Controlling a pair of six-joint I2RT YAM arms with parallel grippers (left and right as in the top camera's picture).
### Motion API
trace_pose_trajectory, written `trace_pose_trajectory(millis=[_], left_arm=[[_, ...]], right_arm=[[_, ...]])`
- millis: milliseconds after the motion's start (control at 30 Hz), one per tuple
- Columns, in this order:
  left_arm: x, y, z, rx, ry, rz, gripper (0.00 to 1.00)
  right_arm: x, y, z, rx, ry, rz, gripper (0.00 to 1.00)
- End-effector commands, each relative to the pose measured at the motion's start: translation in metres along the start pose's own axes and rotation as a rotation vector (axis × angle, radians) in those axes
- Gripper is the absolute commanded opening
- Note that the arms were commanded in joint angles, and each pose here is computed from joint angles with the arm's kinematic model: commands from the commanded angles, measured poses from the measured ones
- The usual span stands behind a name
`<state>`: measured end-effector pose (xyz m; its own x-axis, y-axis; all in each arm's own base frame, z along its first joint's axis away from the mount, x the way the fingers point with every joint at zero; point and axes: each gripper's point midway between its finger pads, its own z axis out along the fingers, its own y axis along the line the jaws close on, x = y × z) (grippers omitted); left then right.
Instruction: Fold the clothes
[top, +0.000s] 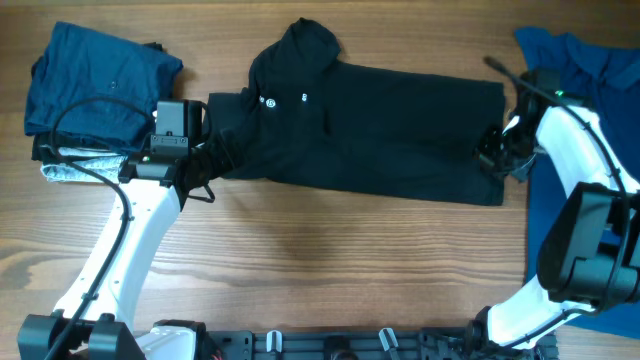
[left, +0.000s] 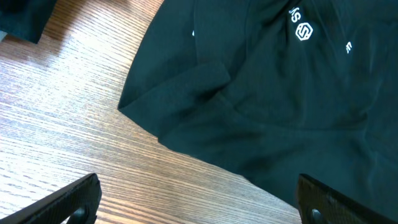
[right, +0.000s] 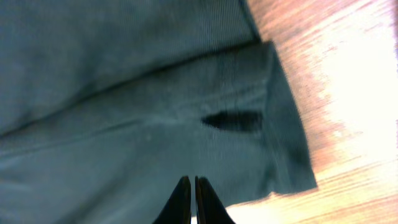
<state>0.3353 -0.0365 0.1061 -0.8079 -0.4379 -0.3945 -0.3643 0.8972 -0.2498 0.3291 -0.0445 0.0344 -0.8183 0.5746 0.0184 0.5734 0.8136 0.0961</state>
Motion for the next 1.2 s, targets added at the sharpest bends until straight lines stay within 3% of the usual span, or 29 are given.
trace_pose_trajectory(millis=[0, 200, 733, 967, 1067, 1167], left_arm=[[0.0, 0.0, 0.001, 0.003, 0.006, -0.003, 1.0], [0.0, 0.0, 0.001, 0.003, 0.006, -0.003, 1.0], [0.0, 0.0, 0.001, 0.003, 0.006, -0.003, 1.0], [0.0, 0.0, 0.001, 0.003, 0.006, -0.003, 1.0], [0.0, 0.0, 0.001, 0.004, 0.006, -0.003, 1.0], [0.0, 0.0, 0.001, 0.003, 0.006, -0.002, 1.0]], right_arm=[[0.0, -0.006, 0.023, 0.017, -0.022, 0.01, 0.04], [-0.006, -0.006, 0.043, -0.01, -0.087, 0.006, 0.04], [-0.056, 0.019, 0.028, -0.097, -0.292, -0.067, 0.04], [-0.096, 0.02, 0.011, -0.059, -0.482, -0.112, 0.19], [-0.114, 0.035, -0.044, -0.084, -0.596, -0.186, 0.24], [-0.105, 0.041, -0.11, -0.13, -0.667, -0.194, 0.27]])
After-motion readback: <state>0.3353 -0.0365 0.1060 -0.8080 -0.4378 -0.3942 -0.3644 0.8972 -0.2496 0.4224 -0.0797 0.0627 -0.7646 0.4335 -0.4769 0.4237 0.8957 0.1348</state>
